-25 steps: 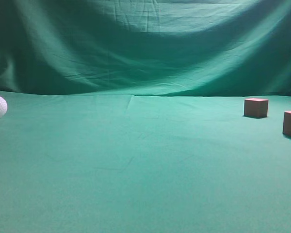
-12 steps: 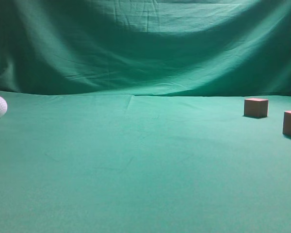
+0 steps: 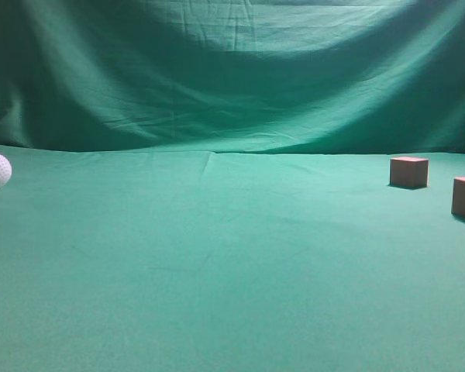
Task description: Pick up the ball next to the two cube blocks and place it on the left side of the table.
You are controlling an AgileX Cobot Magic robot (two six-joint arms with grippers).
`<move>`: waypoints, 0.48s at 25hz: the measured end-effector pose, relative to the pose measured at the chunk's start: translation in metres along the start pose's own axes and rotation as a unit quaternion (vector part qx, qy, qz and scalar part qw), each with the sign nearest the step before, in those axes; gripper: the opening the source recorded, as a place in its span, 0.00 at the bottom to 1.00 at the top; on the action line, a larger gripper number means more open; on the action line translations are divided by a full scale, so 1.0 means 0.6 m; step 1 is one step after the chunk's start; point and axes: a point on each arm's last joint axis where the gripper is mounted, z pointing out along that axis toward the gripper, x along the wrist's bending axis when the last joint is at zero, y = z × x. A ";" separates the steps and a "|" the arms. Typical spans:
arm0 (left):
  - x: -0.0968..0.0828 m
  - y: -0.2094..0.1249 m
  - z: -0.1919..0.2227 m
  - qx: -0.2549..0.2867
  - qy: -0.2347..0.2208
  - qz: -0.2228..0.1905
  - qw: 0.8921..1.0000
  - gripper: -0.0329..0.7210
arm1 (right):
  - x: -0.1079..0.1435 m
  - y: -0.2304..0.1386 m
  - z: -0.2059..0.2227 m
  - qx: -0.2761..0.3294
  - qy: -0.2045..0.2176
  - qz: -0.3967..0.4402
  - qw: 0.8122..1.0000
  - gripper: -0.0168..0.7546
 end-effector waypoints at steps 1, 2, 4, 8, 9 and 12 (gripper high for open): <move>0.000 0.000 0.000 0.000 0.000 0.000 1.000 0.04 | -0.006 -0.018 -0.003 -0.009 -0.018 0.008 1.000 0.02; 0.000 0.000 0.000 0.000 0.000 0.000 1.000 0.04 | -0.012 -0.035 -0.003 -0.018 -0.037 0.016 0.999 0.02; 0.000 0.000 0.000 0.000 0.000 0.000 1.000 0.04 | -0.020 -0.066 -0.007 -0.047 -0.069 0.030 0.996 0.02; 0.000 0.000 0.000 0.000 0.000 0.000 1.000 0.04 | -0.029 -0.135 -0.004 -0.099 -0.131 0.051 0.985 0.02; 0.000 0.000 0.000 0.000 0.000 0.000 1.000 0.04 | -0.031 -0.152 0.001 -0.108 -0.145 0.055 0.982 0.02; 0.000 0.000 0.000 0.000 0.000 0.000 1.000 0.04 | -0.034 -0.199 0.011 -0.131 -0.176 0.063 0.974 0.02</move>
